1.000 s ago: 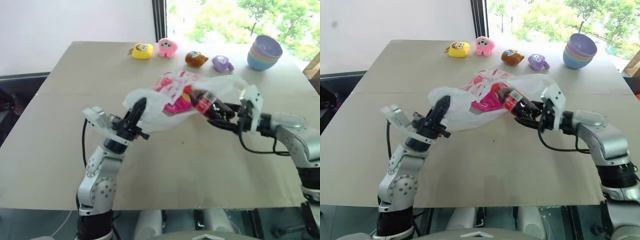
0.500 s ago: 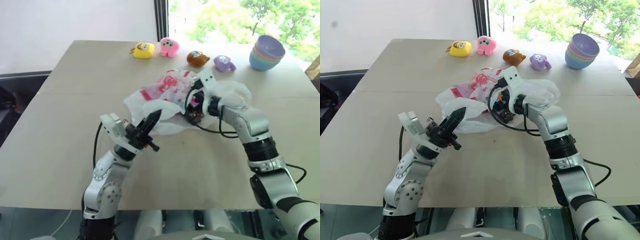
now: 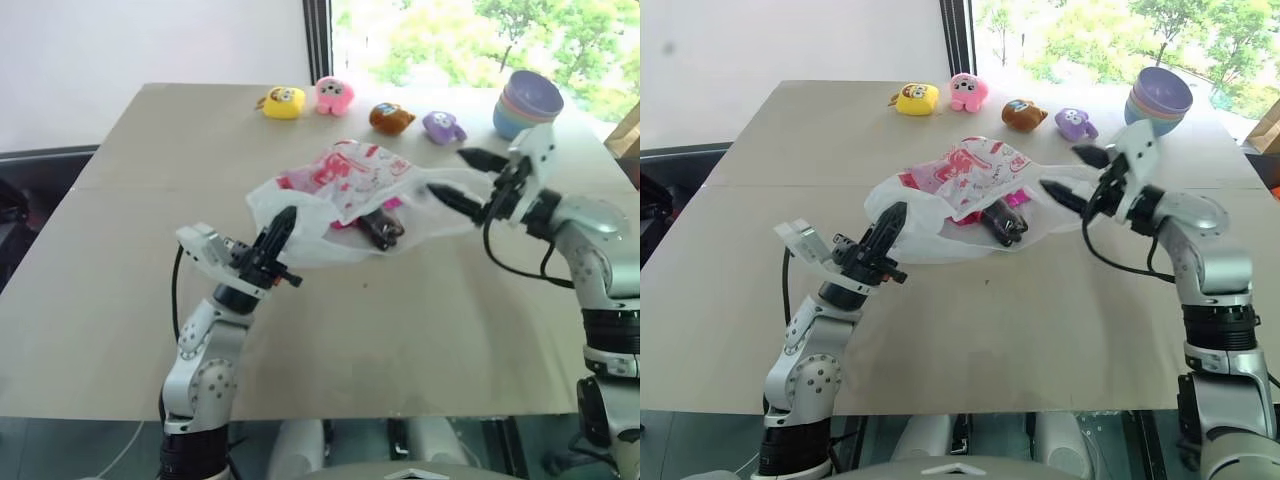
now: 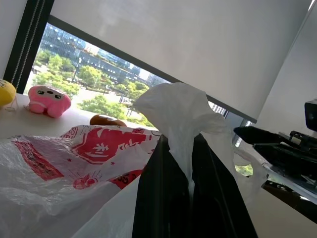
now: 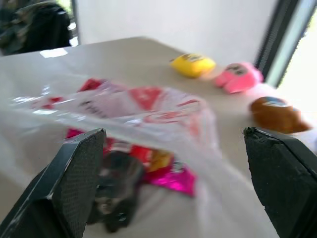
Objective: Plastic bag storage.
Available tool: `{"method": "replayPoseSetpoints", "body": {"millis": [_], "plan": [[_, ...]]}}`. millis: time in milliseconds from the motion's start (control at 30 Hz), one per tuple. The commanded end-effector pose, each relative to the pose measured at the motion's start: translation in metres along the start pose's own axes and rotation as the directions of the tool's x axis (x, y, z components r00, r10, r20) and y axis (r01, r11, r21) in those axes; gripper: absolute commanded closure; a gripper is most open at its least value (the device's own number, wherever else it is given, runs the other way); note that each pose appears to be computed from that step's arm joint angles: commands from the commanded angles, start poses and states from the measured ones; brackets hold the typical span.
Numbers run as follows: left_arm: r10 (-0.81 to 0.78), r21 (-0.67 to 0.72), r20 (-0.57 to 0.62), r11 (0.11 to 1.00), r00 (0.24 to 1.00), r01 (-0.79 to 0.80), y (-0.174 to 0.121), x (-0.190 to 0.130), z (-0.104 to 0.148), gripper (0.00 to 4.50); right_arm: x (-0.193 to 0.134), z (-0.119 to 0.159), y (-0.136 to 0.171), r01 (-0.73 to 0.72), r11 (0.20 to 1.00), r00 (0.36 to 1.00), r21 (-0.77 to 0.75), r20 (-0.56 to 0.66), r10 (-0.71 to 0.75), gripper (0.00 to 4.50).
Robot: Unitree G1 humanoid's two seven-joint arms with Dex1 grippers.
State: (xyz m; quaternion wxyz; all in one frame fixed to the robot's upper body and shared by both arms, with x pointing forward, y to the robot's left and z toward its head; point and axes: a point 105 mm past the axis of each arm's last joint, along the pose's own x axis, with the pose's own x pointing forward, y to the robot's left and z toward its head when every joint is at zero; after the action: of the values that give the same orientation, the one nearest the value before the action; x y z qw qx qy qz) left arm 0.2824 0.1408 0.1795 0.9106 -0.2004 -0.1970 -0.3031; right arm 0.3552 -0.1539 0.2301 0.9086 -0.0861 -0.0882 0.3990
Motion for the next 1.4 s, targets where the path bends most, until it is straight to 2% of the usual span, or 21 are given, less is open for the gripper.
{"method": "replayPoseSetpoints", "body": {"millis": [33,133,267,367,633,667,733,833,967,1033,1133,1400], "plan": [[-0.043,0.016,0.033,0.999,0.999,0.043,-0.008,0.005,0.010,4.50,-0.009,0.012,-0.015,0.085,0.994,0.996,-0.072,0.033,-0.083,0.02],[-0.047,0.016,0.031,0.999,0.998,0.046,-0.008,0.006,0.010,4.50,-0.022,-0.017,-0.025,0.145,0.985,0.981,-0.093,-0.114,-0.156,0.02],[-0.047,0.016,0.029,0.999,0.998,0.046,-0.008,0.007,0.010,4.50,-0.043,-0.059,-0.038,0.243,0.969,0.920,-0.036,-0.309,-0.242,0.02],[-0.046,0.016,0.030,0.999,0.998,0.046,-0.008,0.008,0.011,4.50,-0.046,-0.057,-0.046,0.307,0.951,0.911,0.026,-0.298,-0.286,0.71],[-0.003,0.039,0.048,0.999,0.999,0.001,0.006,0.012,0.018,4.50,-0.033,-0.024,-0.042,0.286,0.942,0.953,0.174,-0.156,-0.260,4.36],[0.012,0.050,0.051,0.999,0.999,-0.014,0.010,0.015,0.019,4.50,-0.031,-0.020,-0.041,0.280,0.938,0.957,0.202,-0.131,-0.257,4.47],[0.083,0.058,0.043,0.995,0.996,-0.085,0.028,0.026,0.022,4.50,-0.024,-0.005,-0.042,0.272,0.923,0.962,0.272,-0.054,-0.268,4.47],[0.191,0.035,0.042,0.981,0.981,-0.193,0.059,0.054,0.031,4.50,-0.012,0.021,-0.060,0.308,0.869,0.930,0.388,0.072,-0.362,4.47],[0.273,0.134,0.037,0.952,0.961,-0.276,0.085,0.111,0.065,4.50,0.002,0.070,-0.080,0.229,0.798,0.861,0.558,0.267,-0.434,4.47],[0.246,0.175,0.065,0.951,0.967,-0.254,0.086,0.138,0.091,4.50,0.006,0.099,-0.083,0.137,0.787,0.823,0.602,0.373,-0.429,4.47],[0.185,0.244,0.103,0.948,0.977,-0.205,0.079,0.169,0.130,4.50,0.001,0.144,-0.088,-0.021,0.765,0.733,0.644,0.531,-0.426,4.47],[-0.023,0.340,0.182,0.939,0.983,-0.041,0.050,0.195,0.188,4.50,-0.021,0.180,-0.098,-0.092,0.790,0.621,0.606,0.655,-0.430,4.47]]}}
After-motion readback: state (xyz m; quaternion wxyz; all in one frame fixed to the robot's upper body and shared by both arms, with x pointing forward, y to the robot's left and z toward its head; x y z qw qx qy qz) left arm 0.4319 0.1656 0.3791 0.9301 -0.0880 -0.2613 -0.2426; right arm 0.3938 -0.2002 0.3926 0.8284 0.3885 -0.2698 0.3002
